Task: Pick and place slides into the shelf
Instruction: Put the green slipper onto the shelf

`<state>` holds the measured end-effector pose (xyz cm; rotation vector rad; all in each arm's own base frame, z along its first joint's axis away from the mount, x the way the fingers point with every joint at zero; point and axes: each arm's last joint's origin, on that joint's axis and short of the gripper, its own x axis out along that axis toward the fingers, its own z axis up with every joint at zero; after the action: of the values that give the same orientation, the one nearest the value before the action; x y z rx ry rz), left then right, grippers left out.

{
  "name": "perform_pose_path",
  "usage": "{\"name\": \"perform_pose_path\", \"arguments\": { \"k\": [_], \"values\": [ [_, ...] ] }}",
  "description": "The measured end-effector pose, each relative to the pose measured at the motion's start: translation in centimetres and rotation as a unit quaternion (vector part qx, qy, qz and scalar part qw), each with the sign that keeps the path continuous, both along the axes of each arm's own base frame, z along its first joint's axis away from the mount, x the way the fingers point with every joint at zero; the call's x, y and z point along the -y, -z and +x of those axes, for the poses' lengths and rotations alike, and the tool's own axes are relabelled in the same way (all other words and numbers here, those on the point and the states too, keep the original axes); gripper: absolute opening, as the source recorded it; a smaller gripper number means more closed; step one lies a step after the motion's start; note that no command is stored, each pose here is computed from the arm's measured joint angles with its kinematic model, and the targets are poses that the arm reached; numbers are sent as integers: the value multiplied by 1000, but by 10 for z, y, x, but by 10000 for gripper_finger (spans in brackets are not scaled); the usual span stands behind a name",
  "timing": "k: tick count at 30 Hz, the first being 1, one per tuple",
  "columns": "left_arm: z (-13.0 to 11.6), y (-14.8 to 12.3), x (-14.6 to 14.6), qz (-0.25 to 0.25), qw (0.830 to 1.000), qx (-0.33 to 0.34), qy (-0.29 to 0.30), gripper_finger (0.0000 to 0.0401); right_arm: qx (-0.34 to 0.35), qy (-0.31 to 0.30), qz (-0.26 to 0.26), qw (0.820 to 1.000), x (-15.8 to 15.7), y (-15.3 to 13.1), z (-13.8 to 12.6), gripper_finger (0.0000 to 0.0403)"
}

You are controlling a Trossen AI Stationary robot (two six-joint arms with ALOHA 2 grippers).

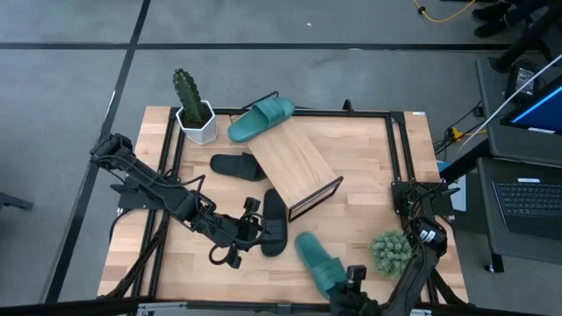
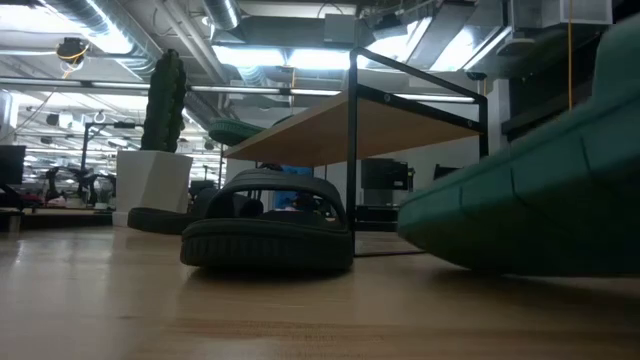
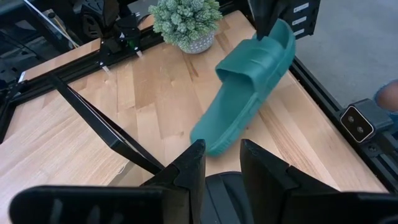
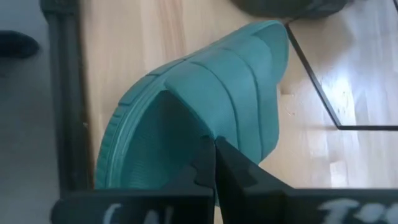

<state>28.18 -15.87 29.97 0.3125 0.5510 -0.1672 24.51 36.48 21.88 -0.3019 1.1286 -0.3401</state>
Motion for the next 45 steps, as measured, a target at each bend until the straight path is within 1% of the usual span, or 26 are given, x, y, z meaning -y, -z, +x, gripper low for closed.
{"name": "perform_pose_path", "arguments": {
  "k": [3, 6, 10, 14, 21, 24, 30, 37, 42, 45],
  "values": [
    [0, 0, 0, 0, 1000, 0, 0, 92, 16, -10, 1, 1000, -2, -7, 1, 1],
    [0, 0, 0, 2, 1000, 0, 1, 92, 16, -25, 4, 1000, -4, -13, 1, 0],
    [1, -1, 0, 15, 1000, 8, 12, 92, 23, -40, 11, 999, -5, -23, 3, 0],
    [1, -2, 1, 17, 1000, 11, 14, 92, 42, -55, 10, 998, -7, -33, 4, 0],
    [1, -2, 1, 17, 1000, 12, 14, 92, 60, -100, -5, 993, -8, -49, 5, 0],
    [1, -2, 1, 17, 1000, 12, 14, 92, 69, -115, -24, 991, -8, -51, 5, 0],
    [1, -2, 0, 15, 1000, 11, 12, 92, 96, -150, -84, 980, -7, -54, 7, 0],
    [1, -2, 0, 16, 1000, 12, 13, 92, 125, -165, -134, 969, -5, -57, 9, 0],
    [5, -8, 2, 23, 998, 48, 28, 92, 129, -167, -155, 965, 0, -58, 16, 0],
    [7, -13, 4, 40, 995, 75, 43, 92, 124, -167, -161, 965, 3, -58, 20, 0]
  ]
}}
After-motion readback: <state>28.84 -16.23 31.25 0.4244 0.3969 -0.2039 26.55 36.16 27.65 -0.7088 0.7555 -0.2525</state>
